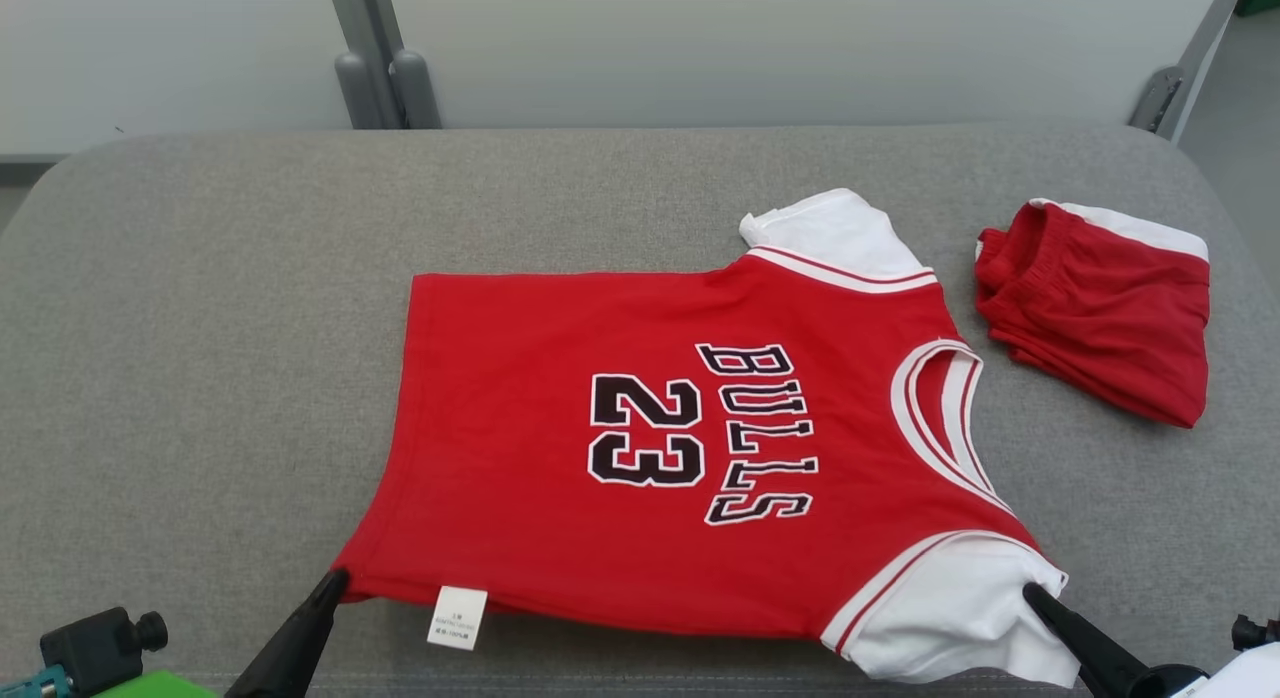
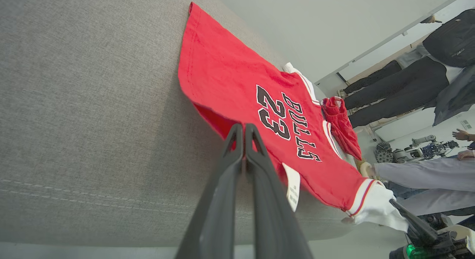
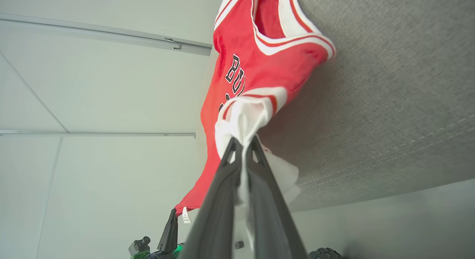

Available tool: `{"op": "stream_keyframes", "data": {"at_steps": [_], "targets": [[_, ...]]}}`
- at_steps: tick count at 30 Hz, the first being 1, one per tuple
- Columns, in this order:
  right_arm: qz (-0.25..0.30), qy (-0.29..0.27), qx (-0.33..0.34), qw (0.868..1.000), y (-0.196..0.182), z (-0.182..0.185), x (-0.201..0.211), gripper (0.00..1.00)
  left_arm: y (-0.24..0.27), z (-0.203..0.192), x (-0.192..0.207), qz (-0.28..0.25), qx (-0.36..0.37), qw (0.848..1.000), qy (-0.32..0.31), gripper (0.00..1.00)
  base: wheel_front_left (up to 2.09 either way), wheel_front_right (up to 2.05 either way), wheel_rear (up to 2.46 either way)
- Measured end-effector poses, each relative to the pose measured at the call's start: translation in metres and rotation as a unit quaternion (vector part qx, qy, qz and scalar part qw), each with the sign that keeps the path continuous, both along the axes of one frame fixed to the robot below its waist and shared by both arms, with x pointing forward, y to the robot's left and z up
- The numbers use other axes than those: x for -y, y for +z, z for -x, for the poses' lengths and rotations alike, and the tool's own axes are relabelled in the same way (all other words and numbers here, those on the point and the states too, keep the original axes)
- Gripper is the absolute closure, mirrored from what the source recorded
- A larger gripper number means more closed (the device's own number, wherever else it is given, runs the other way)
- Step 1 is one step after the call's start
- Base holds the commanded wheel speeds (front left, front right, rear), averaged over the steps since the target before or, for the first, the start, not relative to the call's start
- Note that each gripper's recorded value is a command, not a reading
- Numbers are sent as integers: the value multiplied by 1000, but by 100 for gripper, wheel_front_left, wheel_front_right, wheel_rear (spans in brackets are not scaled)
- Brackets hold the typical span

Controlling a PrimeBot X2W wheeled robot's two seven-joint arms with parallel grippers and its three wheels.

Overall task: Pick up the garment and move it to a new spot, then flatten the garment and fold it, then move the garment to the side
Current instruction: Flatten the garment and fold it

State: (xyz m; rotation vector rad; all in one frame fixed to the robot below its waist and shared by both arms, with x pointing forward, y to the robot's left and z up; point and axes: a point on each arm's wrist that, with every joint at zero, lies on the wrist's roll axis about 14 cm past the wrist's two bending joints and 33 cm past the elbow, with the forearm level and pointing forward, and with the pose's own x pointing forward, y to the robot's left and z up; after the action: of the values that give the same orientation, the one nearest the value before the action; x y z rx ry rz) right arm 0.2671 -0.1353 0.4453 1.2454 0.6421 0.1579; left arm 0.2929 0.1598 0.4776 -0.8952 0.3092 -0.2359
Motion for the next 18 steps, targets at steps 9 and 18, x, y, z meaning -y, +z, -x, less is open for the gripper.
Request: {"op": "stream_keyframes", "data": {"at_steps": [9, 18], "targets": [[-3, 13, -3, 1000, 0, -14, -7, 100, 2, -14, 0, -10, -8, 1000, -15, 99, 0, 0, 0], [4, 0, -3, 1000, 1, -40, 0, 100, -4, -35, 7, -12, -28, 999, -35, 100, 0, 0, 0]]}}
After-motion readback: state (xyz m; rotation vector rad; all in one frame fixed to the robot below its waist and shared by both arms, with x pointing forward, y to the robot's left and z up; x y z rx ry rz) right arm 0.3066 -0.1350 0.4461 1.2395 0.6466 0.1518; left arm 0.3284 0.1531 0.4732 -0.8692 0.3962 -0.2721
